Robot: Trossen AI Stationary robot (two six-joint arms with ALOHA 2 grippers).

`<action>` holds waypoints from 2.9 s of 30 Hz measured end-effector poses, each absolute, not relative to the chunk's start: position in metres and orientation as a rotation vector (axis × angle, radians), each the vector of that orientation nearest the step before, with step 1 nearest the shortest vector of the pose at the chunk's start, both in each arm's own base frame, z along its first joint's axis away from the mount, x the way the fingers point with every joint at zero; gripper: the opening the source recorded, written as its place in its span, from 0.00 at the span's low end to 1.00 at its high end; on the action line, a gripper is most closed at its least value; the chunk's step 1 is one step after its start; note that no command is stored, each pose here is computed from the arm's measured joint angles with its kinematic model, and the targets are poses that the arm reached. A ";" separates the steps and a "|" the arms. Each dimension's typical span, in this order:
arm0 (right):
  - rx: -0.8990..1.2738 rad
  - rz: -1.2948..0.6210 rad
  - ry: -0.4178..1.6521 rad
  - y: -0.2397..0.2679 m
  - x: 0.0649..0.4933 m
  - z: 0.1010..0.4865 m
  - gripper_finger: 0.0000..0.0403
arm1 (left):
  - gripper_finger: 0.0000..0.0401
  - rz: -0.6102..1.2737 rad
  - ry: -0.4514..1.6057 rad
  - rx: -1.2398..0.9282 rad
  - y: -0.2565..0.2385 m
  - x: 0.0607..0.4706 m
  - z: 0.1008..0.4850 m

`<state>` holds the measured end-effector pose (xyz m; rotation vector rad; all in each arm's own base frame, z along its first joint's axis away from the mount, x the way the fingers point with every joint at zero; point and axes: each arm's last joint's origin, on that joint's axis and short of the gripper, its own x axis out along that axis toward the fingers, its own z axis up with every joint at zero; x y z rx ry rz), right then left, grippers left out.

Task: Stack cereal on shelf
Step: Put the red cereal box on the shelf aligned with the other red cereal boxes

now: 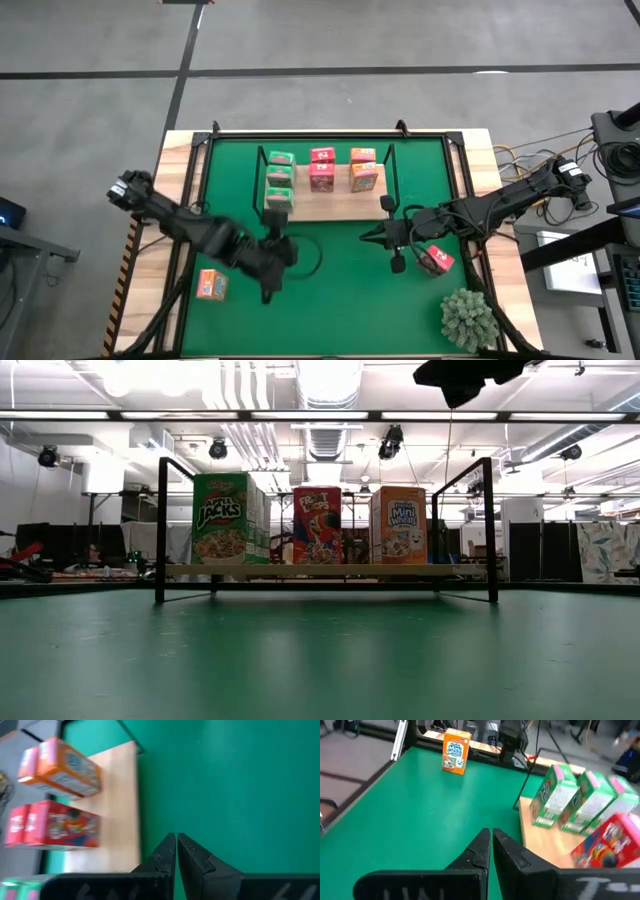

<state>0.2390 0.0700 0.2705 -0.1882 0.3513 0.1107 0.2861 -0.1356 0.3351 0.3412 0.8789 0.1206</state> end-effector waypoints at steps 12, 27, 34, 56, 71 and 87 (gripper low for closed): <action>0.274 0.303 0.436 0.096 0.231 0.269 0.03 | 0.00 0.099 0.721 0.455 -0.199 0.248 0.334; 0.567 0.219 0.636 0.125 0.214 0.292 0.03 | 0.00 0.041 0.675 0.620 -0.191 0.242 0.305; 0.671 -0.176 1.041 0.106 0.184 0.304 0.03 | 0.00 -0.112 0.569 0.449 -0.162 0.226 0.306; 0.559 -0.500 1.557 0.100 0.161 0.269 0.57 | 0.00 -0.167 0.290 0.283 -0.126 0.201 0.315; 0.516 -0.500 1.567 0.101 0.162 0.256 0.71 | 0.00 -0.167 0.297 0.285 -0.128 0.204 0.312; 0.538 -0.477 1.534 0.103 0.167 0.248 0.39 | 0.00 -0.164 0.316 0.275 -0.131 0.208 0.307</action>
